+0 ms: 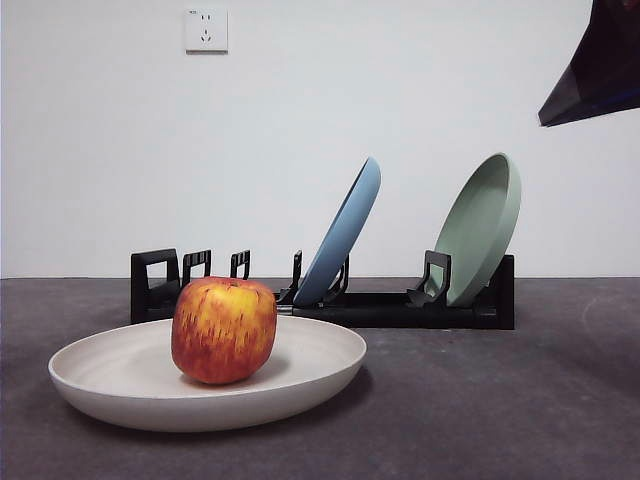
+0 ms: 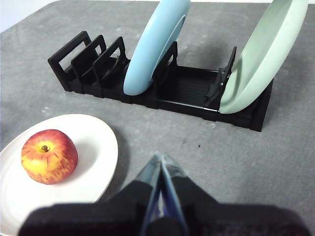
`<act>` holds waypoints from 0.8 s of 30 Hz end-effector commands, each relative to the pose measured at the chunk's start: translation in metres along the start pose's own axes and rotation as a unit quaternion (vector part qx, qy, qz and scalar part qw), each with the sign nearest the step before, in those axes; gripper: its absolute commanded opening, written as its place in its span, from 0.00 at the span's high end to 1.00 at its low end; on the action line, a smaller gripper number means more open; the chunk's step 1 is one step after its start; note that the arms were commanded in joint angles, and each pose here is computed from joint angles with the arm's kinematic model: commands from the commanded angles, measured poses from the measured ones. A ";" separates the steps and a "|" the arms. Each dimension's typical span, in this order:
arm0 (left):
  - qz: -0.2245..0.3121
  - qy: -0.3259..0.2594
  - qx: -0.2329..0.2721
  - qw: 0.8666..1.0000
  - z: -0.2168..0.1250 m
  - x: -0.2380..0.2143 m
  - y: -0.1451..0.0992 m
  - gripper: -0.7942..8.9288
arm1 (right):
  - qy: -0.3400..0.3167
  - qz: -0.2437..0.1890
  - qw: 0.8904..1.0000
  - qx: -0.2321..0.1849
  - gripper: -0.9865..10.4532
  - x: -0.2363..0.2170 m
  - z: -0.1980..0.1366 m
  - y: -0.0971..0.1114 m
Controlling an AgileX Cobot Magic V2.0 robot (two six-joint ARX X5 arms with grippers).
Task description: Take the yellow plate from the plate rack,put the plate on the table,take the apple from the table,put the apple in the plate
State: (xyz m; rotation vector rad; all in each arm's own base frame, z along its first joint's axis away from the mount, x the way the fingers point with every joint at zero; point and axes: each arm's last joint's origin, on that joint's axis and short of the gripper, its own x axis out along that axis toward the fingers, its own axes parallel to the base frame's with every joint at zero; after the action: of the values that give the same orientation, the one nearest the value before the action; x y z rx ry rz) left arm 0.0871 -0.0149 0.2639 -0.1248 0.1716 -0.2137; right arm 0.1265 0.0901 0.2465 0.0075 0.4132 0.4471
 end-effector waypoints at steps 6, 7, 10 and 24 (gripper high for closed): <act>0.078 -0.006 0.065 0.995 -0.039 0.000 0.019 0.92 | 0.001 -0.002 1.000 0.005 0.93 0.001 -0.002 0.000; 0.087 -0.007 0.068 0.994 -0.044 0.002 0.021 0.92 | 0.001 -0.002 1.000 0.005 0.93 0.001 -0.002 0.000; 0.103 -0.015 0.074 0.992 -0.059 0.008 0.027 0.92 | 0.001 -0.002 1.000 0.005 0.93 0.001 -0.002 0.000; 0.113 -0.003 0.065 0.991 -0.109 0.022 0.038 0.92 | 0.001 -0.002 1.000 0.005 0.93 0.001 -0.002 0.000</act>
State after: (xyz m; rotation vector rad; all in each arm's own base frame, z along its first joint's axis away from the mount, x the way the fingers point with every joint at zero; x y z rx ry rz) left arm 0.0959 0.0058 0.1537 0.0233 0.1603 -0.0003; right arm 0.1265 0.0901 0.2465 0.0079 0.4133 0.4471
